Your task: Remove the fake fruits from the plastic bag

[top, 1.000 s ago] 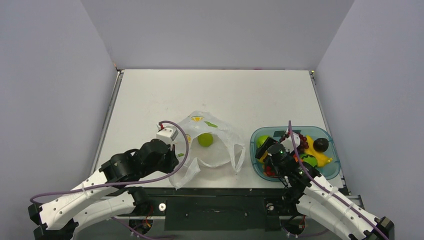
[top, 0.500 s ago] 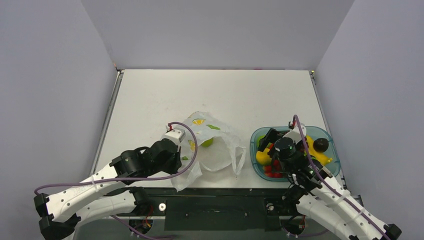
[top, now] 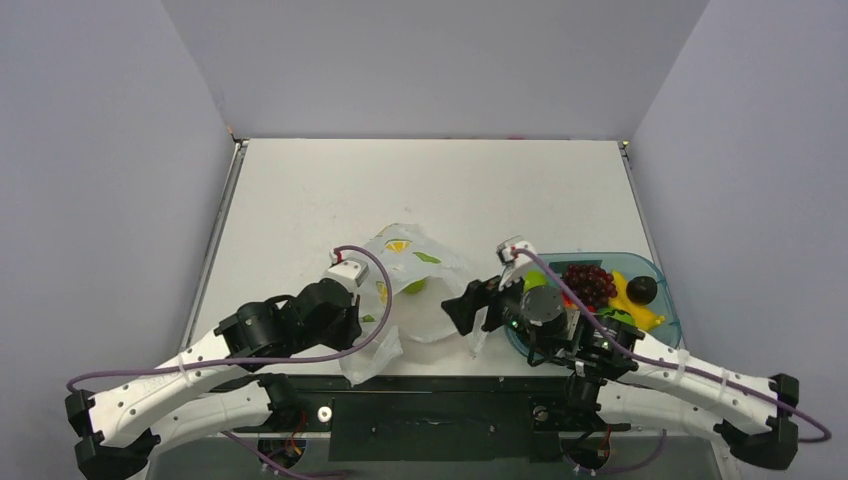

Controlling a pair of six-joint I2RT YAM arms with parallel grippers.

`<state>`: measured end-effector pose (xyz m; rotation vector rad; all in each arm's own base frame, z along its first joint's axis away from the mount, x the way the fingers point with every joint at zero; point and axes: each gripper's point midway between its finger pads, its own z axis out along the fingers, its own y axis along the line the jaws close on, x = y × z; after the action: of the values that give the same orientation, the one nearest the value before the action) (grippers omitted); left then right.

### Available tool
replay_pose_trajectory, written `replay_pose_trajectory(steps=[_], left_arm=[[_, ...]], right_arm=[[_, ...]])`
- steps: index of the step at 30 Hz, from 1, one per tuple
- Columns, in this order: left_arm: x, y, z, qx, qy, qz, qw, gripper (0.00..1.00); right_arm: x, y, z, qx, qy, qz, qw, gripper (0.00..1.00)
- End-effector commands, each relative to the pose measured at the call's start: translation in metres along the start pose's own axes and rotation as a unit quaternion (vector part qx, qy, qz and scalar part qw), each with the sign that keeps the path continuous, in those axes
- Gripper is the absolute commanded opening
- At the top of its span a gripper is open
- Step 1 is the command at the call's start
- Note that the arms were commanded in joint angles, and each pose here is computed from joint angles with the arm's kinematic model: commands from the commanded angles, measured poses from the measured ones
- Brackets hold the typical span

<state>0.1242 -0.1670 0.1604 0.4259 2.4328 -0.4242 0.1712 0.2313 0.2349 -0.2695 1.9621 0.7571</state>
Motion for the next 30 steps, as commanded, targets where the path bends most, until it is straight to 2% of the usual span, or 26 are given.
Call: replay_pose_trajectory(steps=[1, 4, 7, 10, 13, 16, 19, 28, 30], left_arm=[[-0.016, -0.003, -0.012, 0.017, -0.045, -0.017, 0.999, 0.00], [-0.018, -0.004, -0.015, 0.022, -0.053, -0.022, 0.998, 0.00], [-0.018, -0.005, -0.015, 0.027, -0.055, -0.023, 0.998, 0.00], [-0.018, -0.005, -0.015, 0.025, -0.054, -0.022, 0.998, 0.00], [-0.018, -0.004, -0.014, 0.021, -0.053, -0.023, 0.998, 0.00], [-0.018, -0.004, -0.013, 0.019, -0.053, -0.022, 0.998, 0.00], [-0.018, -0.003, -0.012, 0.015, -0.052, -0.022, 0.998, 0.00], [-0.016, -0.003, -0.009, 0.007, -0.045, -0.020, 0.999, 0.00], [-0.015, -0.003, -0.008, 0.005, -0.042, -0.018, 0.999, 0.00]], right_arm=[[-0.017, 0.080, -0.011, -0.124, -0.049, -0.056, 0.989, 0.79], [0.003, 0.115, -0.016, -0.190, -0.044, -0.112, 0.974, 0.73], [0.019, 0.116, -0.002, -0.174, -0.032, -0.131, 0.975, 0.66], [0.030, 0.103, 0.022, -0.120, -0.032, -0.143, 0.982, 0.59], [0.019, 0.074, 0.041, -0.014, -0.068, -0.126, 0.990, 0.48], [0.014, 0.056, 0.061, 0.041, -0.081, -0.105, 0.990, 0.41], [0.015, 0.042, 0.081, 0.067, -0.085, -0.087, 0.990, 0.39], [0.040, 0.037, 0.130, 0.102, -0.082, -0.108, 0.986, 0.36], [0.043, 0.035, 0.138, 0.113, -0.084, -0.115, 0.983, 0.39]])
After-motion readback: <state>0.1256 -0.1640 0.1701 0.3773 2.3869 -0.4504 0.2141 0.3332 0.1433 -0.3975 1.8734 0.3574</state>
